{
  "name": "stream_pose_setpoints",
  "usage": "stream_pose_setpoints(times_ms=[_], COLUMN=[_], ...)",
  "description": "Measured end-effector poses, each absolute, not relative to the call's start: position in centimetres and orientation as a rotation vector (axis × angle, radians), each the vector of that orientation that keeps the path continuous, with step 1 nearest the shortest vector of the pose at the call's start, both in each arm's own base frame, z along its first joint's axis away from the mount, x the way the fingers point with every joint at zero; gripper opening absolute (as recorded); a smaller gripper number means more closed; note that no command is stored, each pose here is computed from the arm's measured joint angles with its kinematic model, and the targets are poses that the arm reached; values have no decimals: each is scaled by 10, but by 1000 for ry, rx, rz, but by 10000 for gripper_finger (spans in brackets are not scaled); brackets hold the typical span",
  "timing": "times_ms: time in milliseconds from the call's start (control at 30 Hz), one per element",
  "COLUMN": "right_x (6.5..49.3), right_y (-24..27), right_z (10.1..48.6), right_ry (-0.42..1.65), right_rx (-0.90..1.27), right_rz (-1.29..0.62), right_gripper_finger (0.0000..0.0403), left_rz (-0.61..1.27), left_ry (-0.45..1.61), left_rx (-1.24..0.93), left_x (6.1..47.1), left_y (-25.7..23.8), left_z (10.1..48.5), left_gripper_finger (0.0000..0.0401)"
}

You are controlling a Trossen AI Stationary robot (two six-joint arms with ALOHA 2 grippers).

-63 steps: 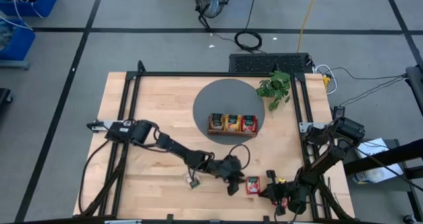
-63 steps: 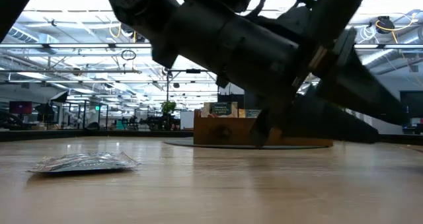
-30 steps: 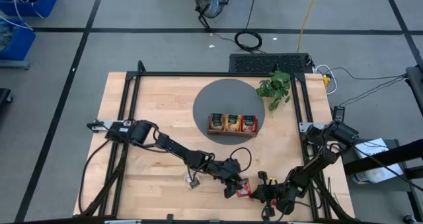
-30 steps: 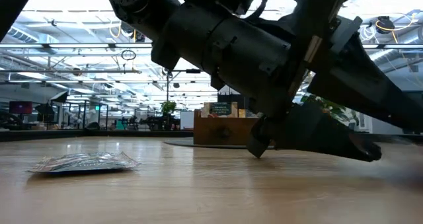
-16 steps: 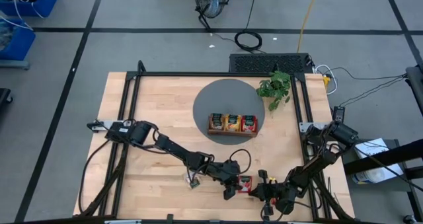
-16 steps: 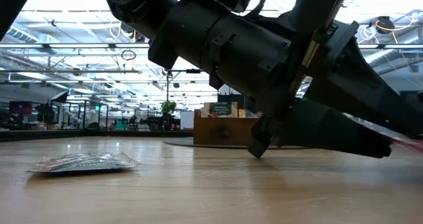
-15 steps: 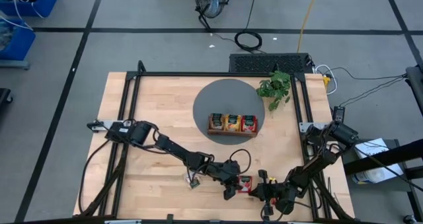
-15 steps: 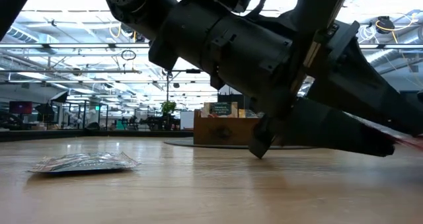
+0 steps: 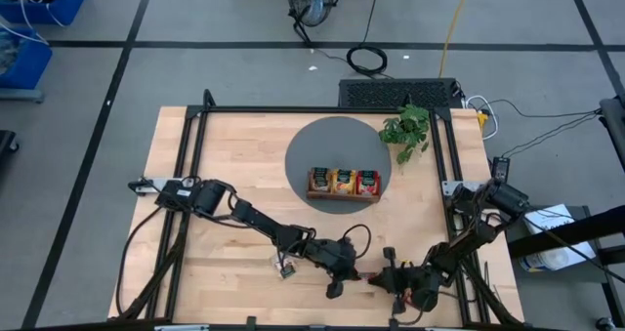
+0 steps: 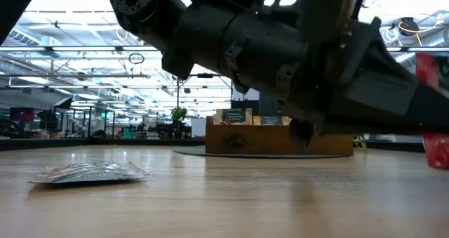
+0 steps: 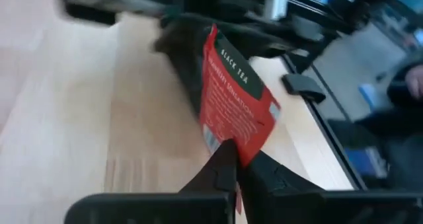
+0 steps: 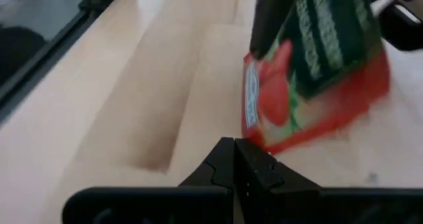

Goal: Pick & Place Tea
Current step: Put the red tea bag into the right section of the wooden organiser

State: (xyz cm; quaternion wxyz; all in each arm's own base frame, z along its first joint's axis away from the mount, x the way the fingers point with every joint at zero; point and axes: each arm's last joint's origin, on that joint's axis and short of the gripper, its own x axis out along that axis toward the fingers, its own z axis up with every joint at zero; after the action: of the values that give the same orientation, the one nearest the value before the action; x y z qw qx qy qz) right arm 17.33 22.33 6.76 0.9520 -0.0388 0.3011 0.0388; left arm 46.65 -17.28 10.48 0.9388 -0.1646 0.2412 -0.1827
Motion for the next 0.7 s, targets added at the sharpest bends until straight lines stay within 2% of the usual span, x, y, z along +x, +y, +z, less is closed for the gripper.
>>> stream_pose_setpoints(times_ms=[300,400,533,700], right_x=[177,176,169,156], right_y=[243,242,234,213], right_z=[104,135,181,228], right_ry=[354,262,163,49], right_rx=[-173,-143,-106,-155], right_rz=[258,279,295,124], right_gripper_finger=[0,0,0,0], left_rz=[-441,-443,-348,-207], left_ry=[404,398,425,472], left_rx=[-9,99,197,255], left_x=[459,452,439,423], left_y=[-185,-186,-183,-179], left_z=[131,156,193,222], left_gripper_finger=[6,5,9,7])
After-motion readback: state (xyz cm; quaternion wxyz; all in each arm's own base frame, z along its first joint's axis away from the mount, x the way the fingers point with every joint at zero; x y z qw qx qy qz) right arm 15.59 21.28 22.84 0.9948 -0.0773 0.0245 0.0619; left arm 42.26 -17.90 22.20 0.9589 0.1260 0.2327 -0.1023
